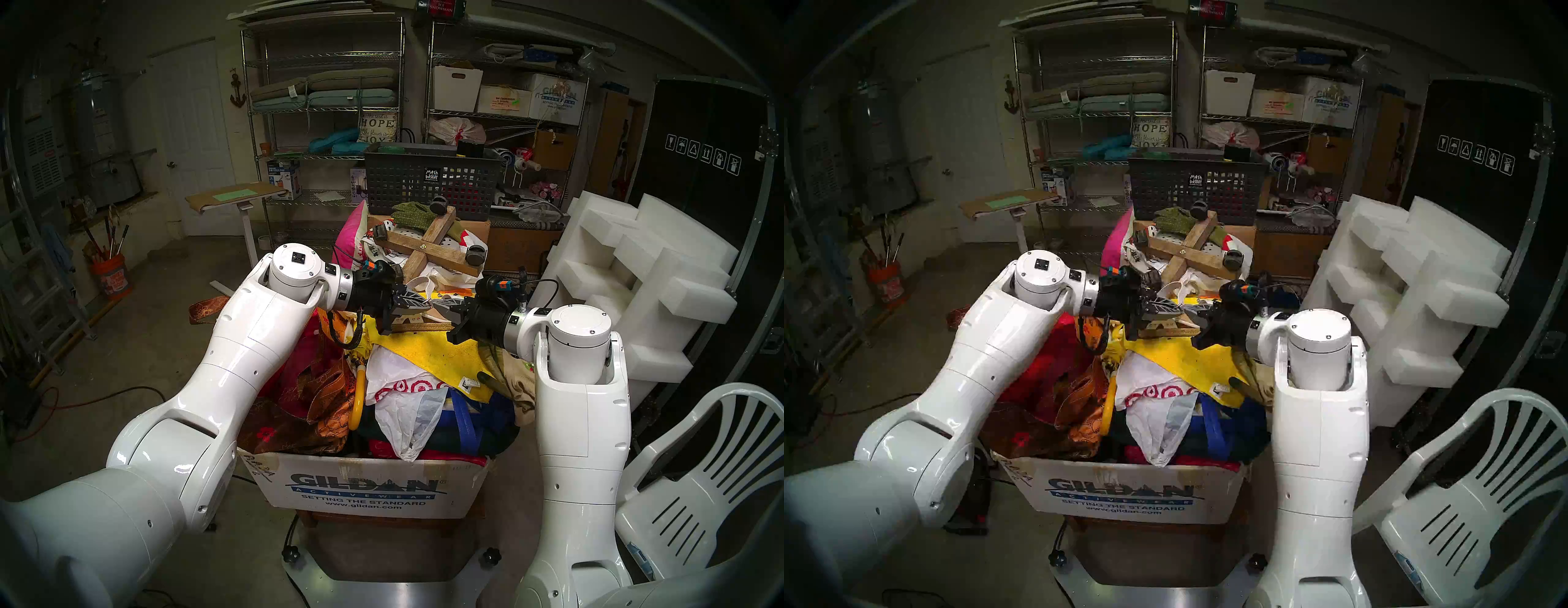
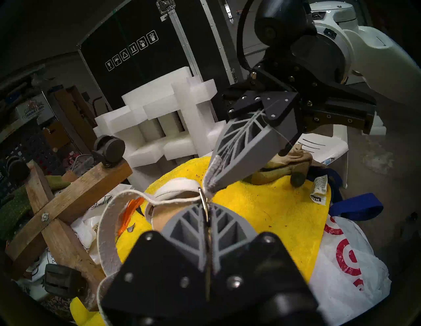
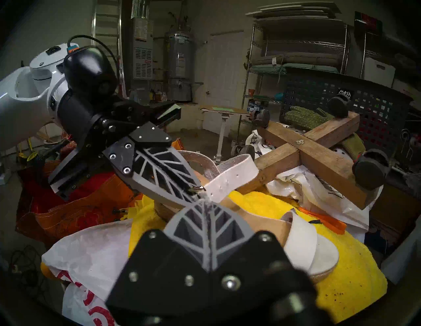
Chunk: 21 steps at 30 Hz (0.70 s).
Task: Unbuckle a shoe
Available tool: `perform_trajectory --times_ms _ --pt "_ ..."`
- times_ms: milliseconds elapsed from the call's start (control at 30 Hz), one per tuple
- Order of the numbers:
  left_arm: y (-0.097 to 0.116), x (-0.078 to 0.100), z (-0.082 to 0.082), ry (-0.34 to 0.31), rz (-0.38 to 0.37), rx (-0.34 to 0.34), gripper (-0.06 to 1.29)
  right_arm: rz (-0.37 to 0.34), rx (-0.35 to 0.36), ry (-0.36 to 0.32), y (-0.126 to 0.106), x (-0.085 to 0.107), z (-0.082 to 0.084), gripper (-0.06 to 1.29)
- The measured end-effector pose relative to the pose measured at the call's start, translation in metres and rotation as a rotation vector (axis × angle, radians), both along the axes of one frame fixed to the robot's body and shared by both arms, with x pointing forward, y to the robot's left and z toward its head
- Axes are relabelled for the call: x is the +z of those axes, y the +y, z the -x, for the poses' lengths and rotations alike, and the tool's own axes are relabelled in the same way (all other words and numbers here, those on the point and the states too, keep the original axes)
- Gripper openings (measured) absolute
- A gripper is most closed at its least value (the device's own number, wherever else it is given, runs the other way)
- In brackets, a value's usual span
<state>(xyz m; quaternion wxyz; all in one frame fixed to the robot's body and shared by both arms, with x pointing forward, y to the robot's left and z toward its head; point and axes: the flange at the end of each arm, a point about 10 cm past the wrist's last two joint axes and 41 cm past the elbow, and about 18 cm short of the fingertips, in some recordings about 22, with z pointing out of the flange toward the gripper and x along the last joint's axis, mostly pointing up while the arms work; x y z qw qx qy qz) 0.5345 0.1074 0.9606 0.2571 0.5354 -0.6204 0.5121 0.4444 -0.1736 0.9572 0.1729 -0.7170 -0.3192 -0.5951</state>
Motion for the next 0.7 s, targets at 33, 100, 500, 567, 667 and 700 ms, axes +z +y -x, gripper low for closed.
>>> perform_trajectory --times_ms 33,100,500,567,667,700 --pt "-0.0002 -0.0002 -0.0001 0.001 0.000 -0.001 0.02 0.003 -0.002 0.001 -0.0004 -0.0002 -0.0001 -0.03" --pt "-0.0004 -0.0006 -0.0001 0.003 -0.001 -0.003 0.02 0.007 -0.003 0.001 -0.0009 -0.0004 -0.0001 -0.03" --pt "-0.0006 -0.0035 -0.0021 0.009 -0.001 -0.017 0.01 0.030 -0.012 0.007 -0.0020 -0.0011 -0.0002 -0.03" --pt "0.0000 -0.0040 -0.0023 0.009 -0.001 -0.020 0.01 0.035 -0.014 0.008 -0.0017 -0.0011 -0.0002 -0.03" --pt "0.0010 -0.0042 -0.0026 0.008 -0.002 -0.022 0.01 0.040 -0.014 0.008 -0.0009 -0.0006 0.0000 -0.03" --pt "0.0013 -0.0041 -0.0026 0.007 -0.002 -0.023 0.01 0.042 -0.015 0.007 -0.0006 -0.0002 0.0001 -0.03"
